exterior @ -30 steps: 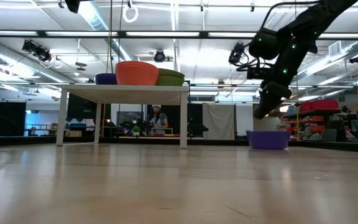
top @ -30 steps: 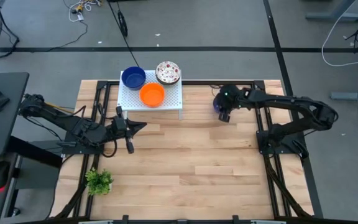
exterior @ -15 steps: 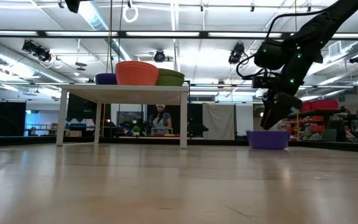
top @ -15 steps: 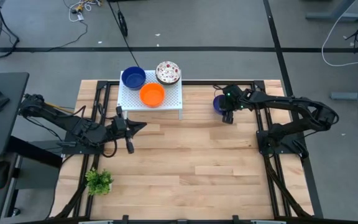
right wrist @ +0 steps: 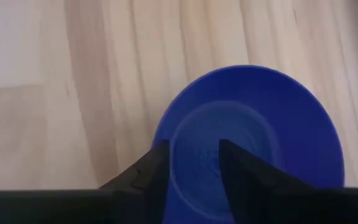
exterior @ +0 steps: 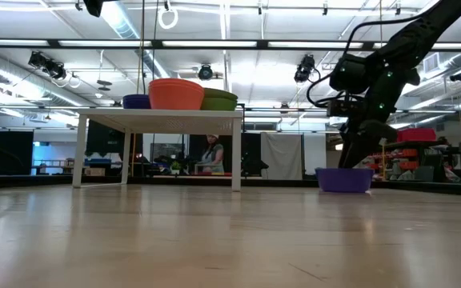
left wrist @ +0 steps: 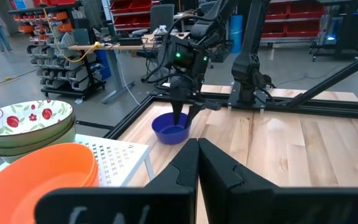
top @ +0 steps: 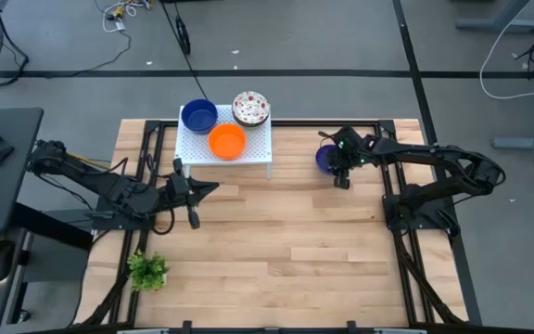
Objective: Pick & Place Mini bowls
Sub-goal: Stack the blue bowl on top of the blue bowls on the shelf
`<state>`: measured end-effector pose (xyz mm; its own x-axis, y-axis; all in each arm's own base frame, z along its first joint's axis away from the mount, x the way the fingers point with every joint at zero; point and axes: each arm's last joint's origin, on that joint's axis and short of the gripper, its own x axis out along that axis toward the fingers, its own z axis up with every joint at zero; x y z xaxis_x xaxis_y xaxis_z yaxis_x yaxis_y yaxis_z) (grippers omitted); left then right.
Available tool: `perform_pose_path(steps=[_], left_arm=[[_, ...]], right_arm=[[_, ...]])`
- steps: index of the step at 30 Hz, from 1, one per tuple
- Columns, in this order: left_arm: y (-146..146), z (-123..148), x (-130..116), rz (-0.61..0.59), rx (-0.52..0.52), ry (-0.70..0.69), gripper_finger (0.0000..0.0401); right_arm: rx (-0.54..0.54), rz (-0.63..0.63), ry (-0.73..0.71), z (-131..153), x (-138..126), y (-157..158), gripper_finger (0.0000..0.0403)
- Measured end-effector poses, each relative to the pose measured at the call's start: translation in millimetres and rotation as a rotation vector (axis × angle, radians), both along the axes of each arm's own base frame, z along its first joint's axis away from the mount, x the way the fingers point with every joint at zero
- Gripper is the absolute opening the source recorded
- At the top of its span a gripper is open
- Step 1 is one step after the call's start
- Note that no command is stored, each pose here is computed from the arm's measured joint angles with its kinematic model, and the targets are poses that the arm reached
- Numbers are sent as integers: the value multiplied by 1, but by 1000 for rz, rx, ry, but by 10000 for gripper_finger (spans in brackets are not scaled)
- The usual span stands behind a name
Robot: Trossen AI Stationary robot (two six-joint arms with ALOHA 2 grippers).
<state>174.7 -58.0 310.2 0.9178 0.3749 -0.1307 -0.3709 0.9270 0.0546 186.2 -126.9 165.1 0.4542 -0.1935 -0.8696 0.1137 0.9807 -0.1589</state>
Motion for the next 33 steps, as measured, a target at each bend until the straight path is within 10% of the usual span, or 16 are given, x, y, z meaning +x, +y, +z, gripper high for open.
perform_pose_path(steps=[9, 21, 33], left_arm=[[0, 0, 0, 0, 2, 0, 16], [0, 0, 0, 0, 2, 1, 16], [0, 0, 0, 0, 1, 0, 16]], right_arm=[[28, -53, -17, 15, 6, -3, 141], [170, 17, 60, 20, 13, 22, 237], [93, 50, 103, -6, 6, 33, 209]])
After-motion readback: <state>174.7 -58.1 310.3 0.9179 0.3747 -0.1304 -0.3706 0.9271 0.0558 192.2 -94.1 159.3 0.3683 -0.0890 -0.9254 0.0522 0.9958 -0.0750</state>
